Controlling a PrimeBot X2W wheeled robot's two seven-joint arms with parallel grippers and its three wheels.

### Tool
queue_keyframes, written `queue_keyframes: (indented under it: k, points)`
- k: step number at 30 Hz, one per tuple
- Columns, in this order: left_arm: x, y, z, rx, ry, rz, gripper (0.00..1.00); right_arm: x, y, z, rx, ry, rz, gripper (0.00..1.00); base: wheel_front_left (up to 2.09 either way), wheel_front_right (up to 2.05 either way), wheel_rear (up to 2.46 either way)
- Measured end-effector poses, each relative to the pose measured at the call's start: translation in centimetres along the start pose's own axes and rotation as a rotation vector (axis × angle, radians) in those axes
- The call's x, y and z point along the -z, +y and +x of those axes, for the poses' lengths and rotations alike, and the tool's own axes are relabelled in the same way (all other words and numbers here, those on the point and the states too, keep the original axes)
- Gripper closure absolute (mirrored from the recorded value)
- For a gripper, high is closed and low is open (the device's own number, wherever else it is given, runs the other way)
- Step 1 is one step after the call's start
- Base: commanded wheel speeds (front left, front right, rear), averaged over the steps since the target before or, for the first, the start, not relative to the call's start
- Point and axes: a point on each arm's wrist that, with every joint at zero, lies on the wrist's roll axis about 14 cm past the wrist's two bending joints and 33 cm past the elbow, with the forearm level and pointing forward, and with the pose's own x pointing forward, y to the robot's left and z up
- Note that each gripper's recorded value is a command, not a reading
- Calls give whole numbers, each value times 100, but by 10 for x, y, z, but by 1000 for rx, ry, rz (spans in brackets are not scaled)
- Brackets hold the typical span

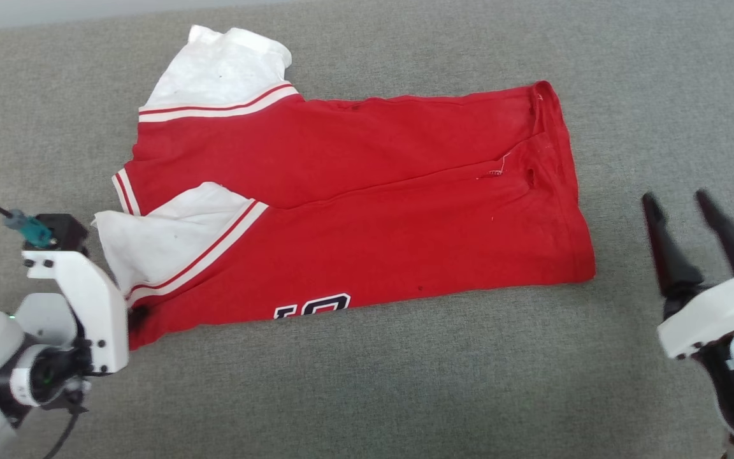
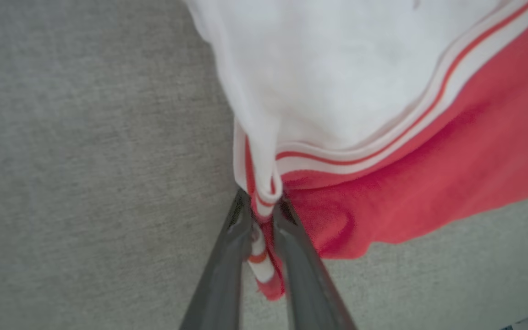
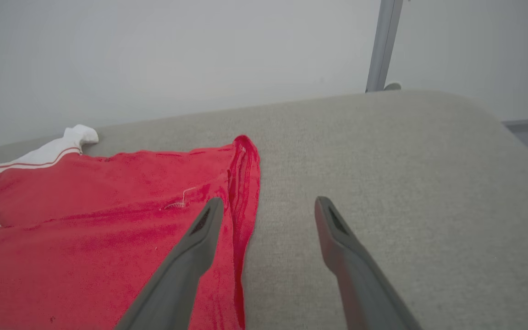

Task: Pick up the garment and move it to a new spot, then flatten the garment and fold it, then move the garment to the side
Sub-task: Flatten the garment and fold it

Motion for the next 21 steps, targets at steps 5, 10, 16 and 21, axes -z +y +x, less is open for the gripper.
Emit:
queue_keyframes:
  k: [5,10,16,21]
  points:
    - [0,-7,1,24,-15,12,100,52,19,2,-66,259,59,0,0,0,0]
    - [-1,-9,-1,37,-30,18,100,86,29,10,-118,452,48,0,0,0,0]
    - [0,-11,-3,45,-41,17,100,121,35,19,-146,673,9,0,0,0,0]
    - [1,-9,-3,45,-49,6,100,131,41,26,-179,776,-56,100,0,0,0]
